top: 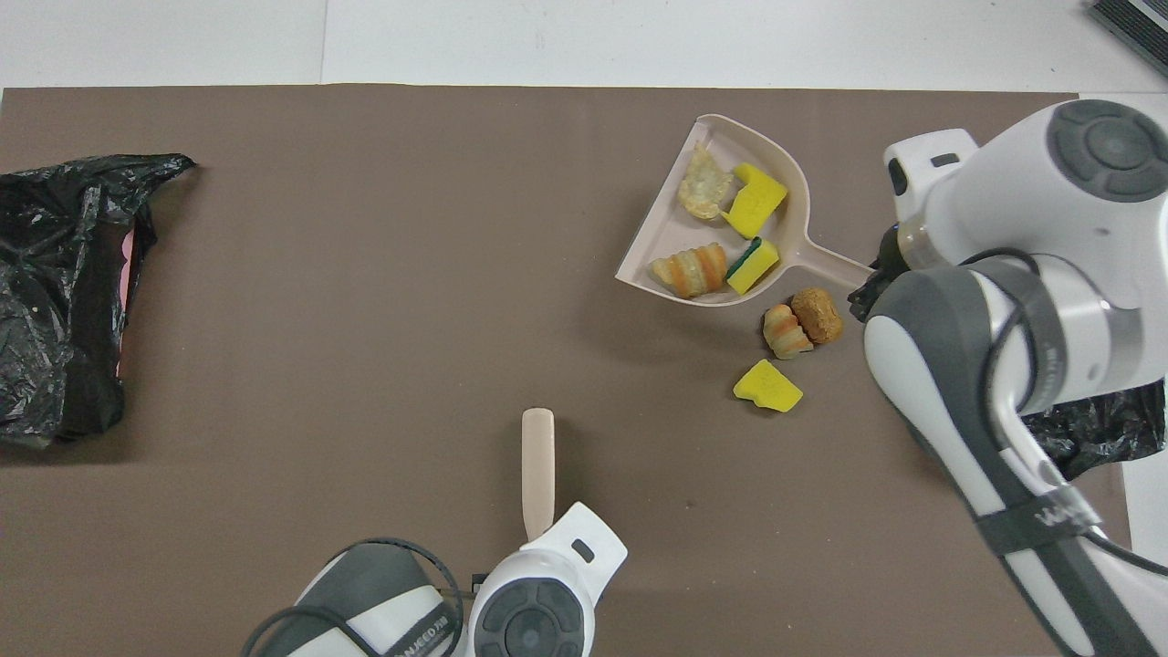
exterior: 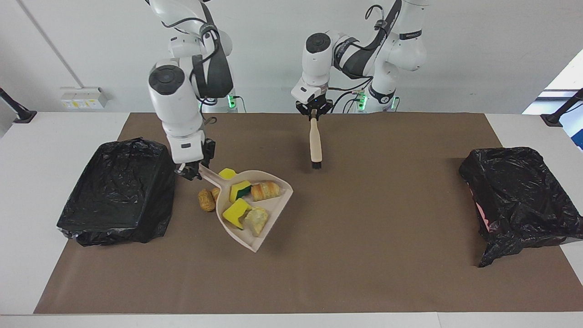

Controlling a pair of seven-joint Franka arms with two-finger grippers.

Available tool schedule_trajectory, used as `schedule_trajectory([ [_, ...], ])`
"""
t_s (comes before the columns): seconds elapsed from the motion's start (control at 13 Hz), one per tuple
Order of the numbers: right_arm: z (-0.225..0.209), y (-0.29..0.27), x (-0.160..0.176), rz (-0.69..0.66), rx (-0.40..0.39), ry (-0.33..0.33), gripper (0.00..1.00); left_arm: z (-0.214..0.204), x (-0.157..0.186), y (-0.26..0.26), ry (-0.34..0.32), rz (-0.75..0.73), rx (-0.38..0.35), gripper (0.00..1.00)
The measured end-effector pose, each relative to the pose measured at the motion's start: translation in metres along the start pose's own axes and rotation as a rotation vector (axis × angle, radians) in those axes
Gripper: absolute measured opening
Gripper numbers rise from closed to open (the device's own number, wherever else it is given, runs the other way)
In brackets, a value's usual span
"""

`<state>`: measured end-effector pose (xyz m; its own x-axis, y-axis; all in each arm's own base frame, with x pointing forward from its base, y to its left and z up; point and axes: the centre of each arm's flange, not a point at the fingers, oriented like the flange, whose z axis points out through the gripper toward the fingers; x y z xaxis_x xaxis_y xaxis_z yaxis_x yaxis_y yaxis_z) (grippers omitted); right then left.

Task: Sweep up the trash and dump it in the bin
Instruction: 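Carry the loaded dustpan with the right gripper toward the trash bag, then tip the dustpan over the trash bag with the right gripper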

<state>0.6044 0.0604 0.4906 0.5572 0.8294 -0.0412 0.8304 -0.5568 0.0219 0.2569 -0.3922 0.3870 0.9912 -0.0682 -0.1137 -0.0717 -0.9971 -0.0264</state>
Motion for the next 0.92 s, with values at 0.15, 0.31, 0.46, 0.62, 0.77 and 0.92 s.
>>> schedule_trajectory([
  [0.15, -0.020, 0.030, -0.055, 0.007, 0.015, -0.007, 0.33, 0.015, -0.032, 0.015, 0.018, 0.008, -0.010, 0.26],
  [0.31, -0.035, 0.059, -0.115, 0.004, 0.058, 0.006, 0.33, 0.029, -0.058, 0.027, 0.026, 0.001, -0.022, 0.26],
  [0.46, -0.036, 0.084, -0.184, 0.041, 0.115, 0.018, 0.33, 0.033, -0.070, 0.032, 0.004, -0.024, -0.052, 0.26],
  [0.62, -0.039, 0.100, -0.251, 0.055, 0.144, -0.007, 0.33, 0.036, -0.081, 0.038, -0.005, -0.020, -0.067, 0.26],
  [0.77, -0.043, 0.112, -0.298, 0.026, 0.126, -0.077, 0.33, 0.038, -0.082, 0.038, -0.001, -0.023, -0.074, 0.26],
  [0.92, -0.032, 0.131, -0.335, -0.014, 0.109, -0.135, 0.33, 0.039, -0.079, 0.037, -0.013, -0.040, -0.082, 0.26],
])
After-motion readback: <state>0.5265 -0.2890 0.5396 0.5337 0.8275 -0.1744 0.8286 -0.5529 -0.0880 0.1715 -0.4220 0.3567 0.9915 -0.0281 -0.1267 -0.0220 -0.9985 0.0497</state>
